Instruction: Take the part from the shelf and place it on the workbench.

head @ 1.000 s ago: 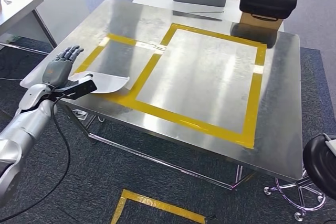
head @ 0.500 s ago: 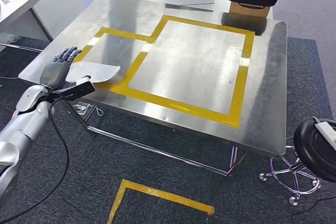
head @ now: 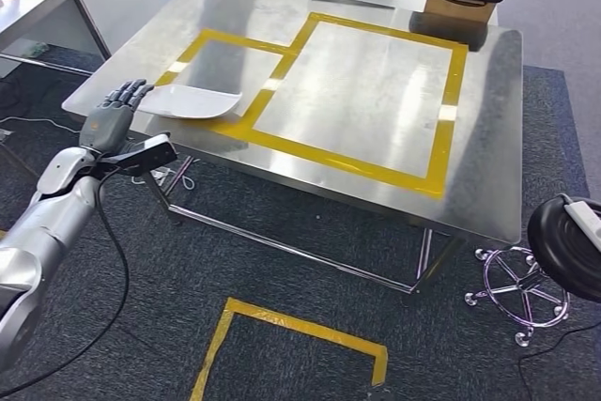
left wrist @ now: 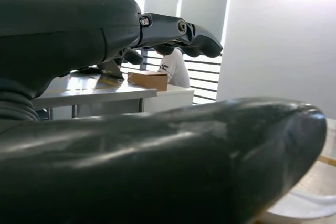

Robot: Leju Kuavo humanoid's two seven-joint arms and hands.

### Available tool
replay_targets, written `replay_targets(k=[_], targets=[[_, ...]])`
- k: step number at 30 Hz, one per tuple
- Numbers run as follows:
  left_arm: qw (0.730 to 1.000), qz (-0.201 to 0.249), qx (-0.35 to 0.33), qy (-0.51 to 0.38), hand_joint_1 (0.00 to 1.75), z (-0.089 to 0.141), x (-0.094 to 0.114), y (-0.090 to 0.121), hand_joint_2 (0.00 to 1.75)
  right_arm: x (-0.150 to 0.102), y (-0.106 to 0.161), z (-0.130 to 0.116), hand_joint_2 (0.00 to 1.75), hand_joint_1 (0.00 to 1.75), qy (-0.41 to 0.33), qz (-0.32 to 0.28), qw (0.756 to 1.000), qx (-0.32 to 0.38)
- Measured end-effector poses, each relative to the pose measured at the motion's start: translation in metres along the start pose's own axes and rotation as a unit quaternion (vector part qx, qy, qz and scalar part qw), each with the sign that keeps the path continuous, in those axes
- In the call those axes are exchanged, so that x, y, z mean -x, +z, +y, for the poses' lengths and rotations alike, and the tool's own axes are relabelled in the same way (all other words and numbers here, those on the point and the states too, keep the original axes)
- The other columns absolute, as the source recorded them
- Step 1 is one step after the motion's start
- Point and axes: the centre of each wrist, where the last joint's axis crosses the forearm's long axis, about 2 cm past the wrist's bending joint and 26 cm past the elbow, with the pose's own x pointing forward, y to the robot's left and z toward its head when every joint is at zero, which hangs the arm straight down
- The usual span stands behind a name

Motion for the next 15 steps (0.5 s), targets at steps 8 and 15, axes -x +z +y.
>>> replay_targets(k=[8, 15], targets=[[1.000, 0.000, -0.002, -0.002, 0.00, 0.0034, 0.0000, -0.0028, 0.00, -0.0030, -0.0004, -0.0016, 0.00, 0.00, -0.005, -0.002, 1.000, 0.004], [1.000, -0.004, 0.002, 0.001, 0.00, 0.0018, -0.0070, -0.0065, 0.00, -0.0022, -0.0004, -0.0016, 0.00, 0.00, -0.007, -0.001, 1.000, 0.007]])
